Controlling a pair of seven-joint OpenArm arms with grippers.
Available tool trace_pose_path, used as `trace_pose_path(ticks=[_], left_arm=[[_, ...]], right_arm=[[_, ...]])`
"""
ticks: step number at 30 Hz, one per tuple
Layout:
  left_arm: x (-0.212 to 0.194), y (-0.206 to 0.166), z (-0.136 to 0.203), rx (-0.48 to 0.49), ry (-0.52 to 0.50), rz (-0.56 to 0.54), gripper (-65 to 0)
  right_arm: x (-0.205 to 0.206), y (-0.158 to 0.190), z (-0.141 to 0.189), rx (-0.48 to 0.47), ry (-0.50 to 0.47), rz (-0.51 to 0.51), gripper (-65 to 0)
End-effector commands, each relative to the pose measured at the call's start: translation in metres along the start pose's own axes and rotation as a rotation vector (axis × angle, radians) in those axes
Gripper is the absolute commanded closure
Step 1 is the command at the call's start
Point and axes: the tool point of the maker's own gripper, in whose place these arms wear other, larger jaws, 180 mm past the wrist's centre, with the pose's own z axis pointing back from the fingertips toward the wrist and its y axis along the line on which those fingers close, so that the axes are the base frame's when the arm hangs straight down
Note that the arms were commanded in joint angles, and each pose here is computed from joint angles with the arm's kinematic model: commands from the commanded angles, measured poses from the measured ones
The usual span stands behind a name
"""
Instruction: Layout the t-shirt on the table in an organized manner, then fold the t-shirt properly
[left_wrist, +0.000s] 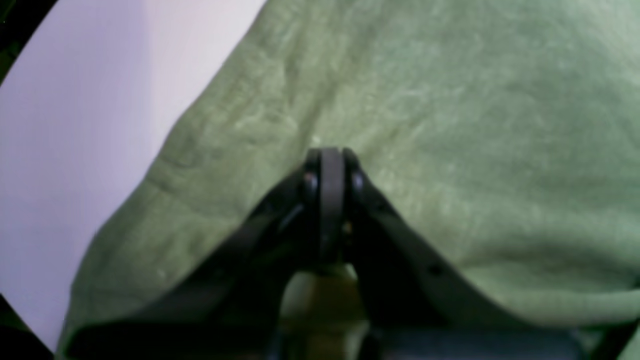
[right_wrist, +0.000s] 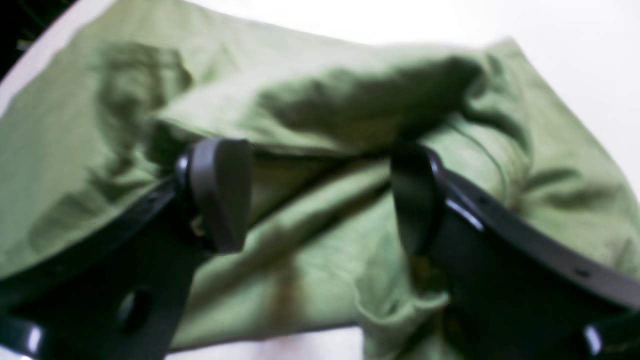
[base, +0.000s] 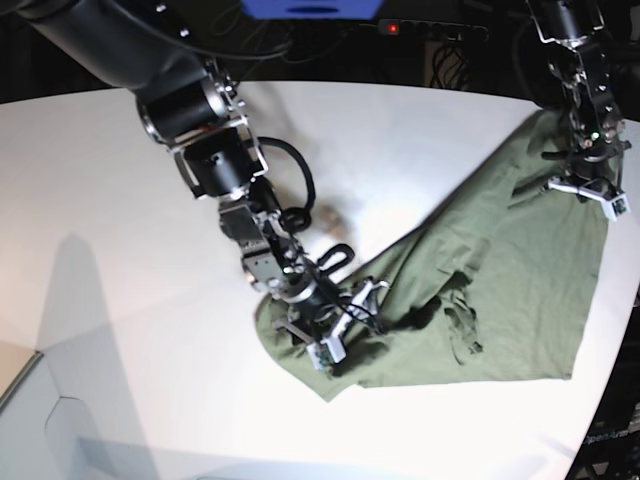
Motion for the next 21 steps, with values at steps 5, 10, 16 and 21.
trace_pose_path(ticks=[5, 10, 16, 21], left_arm=[[0.013, 0.004, 0.001, 0.006, -0.03, -0.01, -0.2], [0.013, 0.003, -0.001, 0.005, -0.027, -0.02, -0.2], [0.024, 0.009, -0.001, 0.014, -0.048, -0.029, -0.2], [0.04, 0.007, -0.005, 0.012, -0.077, -0.022, -0.2]], right_arm=[[0.04, 0.001, -0.006, 0.009, -0.136, 0.005, -43.7], [0.038, 0.0, -0.006, 0.004, -0.131, 0.005, -43.7], [-0.01, -0.005, 0.007, -0.013, -0.056, -0.021, -43.6], [-0.049, -0.04, 0.031, -0.072, 0.008, -0.012, -43.6]])
